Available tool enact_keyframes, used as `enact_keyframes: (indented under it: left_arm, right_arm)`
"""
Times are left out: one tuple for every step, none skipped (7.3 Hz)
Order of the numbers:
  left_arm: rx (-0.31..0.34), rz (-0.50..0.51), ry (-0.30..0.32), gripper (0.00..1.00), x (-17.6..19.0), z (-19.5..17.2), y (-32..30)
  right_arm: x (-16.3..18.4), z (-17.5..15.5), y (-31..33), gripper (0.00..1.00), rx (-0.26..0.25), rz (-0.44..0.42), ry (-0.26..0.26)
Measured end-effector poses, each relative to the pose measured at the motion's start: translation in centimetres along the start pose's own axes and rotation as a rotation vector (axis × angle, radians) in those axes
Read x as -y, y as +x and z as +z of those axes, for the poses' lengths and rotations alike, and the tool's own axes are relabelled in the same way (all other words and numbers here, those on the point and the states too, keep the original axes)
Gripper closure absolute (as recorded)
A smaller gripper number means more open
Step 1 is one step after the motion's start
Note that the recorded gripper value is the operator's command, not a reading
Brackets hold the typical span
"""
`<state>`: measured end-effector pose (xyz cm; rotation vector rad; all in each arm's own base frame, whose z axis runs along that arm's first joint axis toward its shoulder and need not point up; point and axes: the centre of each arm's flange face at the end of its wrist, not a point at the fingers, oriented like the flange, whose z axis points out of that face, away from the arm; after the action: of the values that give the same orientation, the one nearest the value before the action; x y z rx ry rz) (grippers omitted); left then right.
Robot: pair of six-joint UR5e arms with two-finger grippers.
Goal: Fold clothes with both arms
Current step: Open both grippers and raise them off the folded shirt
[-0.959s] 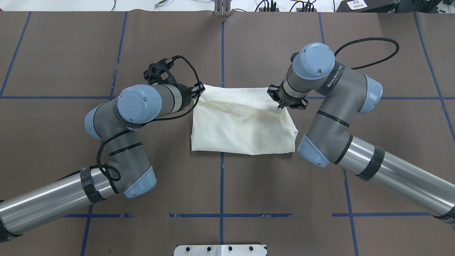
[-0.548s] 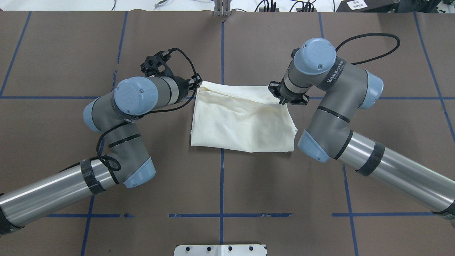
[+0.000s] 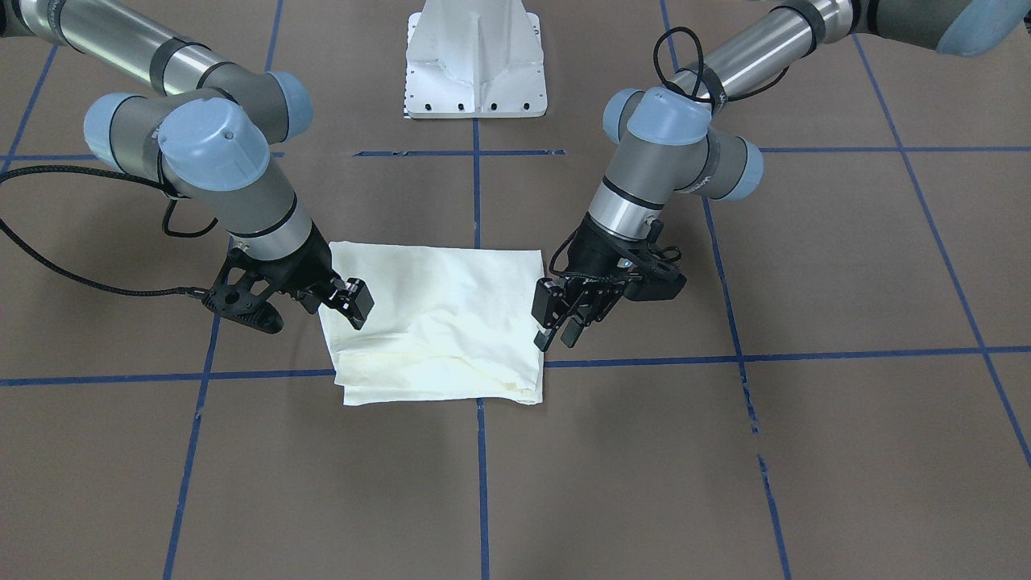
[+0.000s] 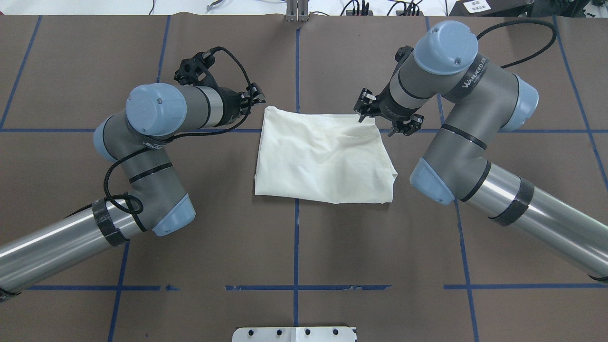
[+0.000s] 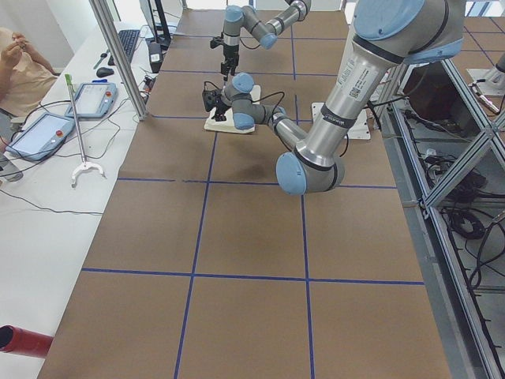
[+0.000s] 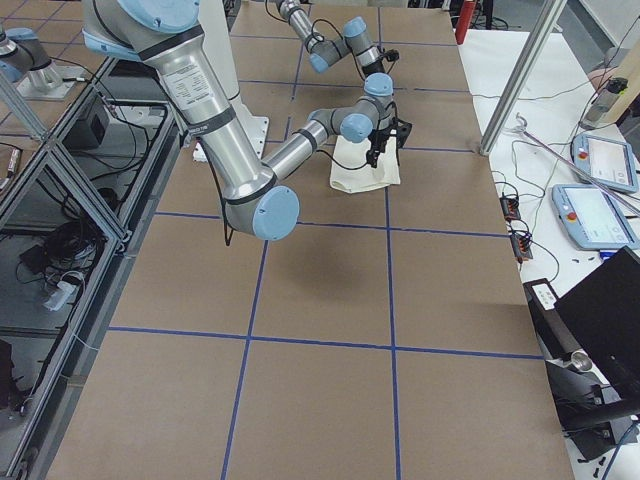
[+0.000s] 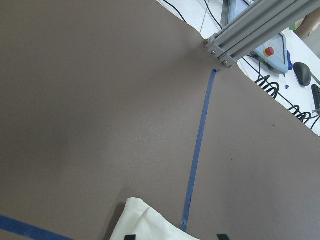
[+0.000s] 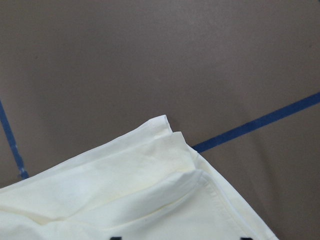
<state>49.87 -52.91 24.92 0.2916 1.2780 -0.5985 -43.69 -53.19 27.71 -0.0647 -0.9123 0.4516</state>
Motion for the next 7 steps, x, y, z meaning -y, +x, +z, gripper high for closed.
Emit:
enact_keyframes:
  left_arm:
    - [0.015, 0.003, -0.016, 1.0, -0.9, 0.6, -0.5]
    - [0.035, 0.008, -0.029, 1.0, -2.0, 1.7, -1.0]
    - [0.058, 0.017, -0.035, 1.0, -2.6, 3.4, -1.1]
    - [0.074, 0.028, -0.037, 1.0, -3.0, 4.8, -0.6]
    - [0.085, 0.034, -0.038, 1.0, -3.2, 6.0, -0.3]
    - [0.097, 0.038, -0.037, 1.0, -3.3, 7.2, 0.1]
    - [0.103, 0.046, -0.033, 1.0, -3.2, 8.4, 0.6]
  right_arm:
    - [-1.6, 0.7, -0.2, 1.0, -0.003, -0.007, 0.0]
    - [-3.0, 1.6, -0.3, 1.0, -0.01, -0.015, 0.0]
    - [-4.4, 2.8, -0.4, 1.0, -0.024, -0.032, 0.0]
    - [-5.1, 4.0, -0.4, 1.0, -0.04, -0.047, 0.009]
    - [-4.9, 5.0, -0.3, 1.0, -0.054, -0.064, 0.02]
    - [-3.7, 6.1, 0.1, 1.0, -0.057, -0.084, 0.037]
    - [-1.5, 6.8, 0.6, 1.0, -0.052, -0.095, 0.059]
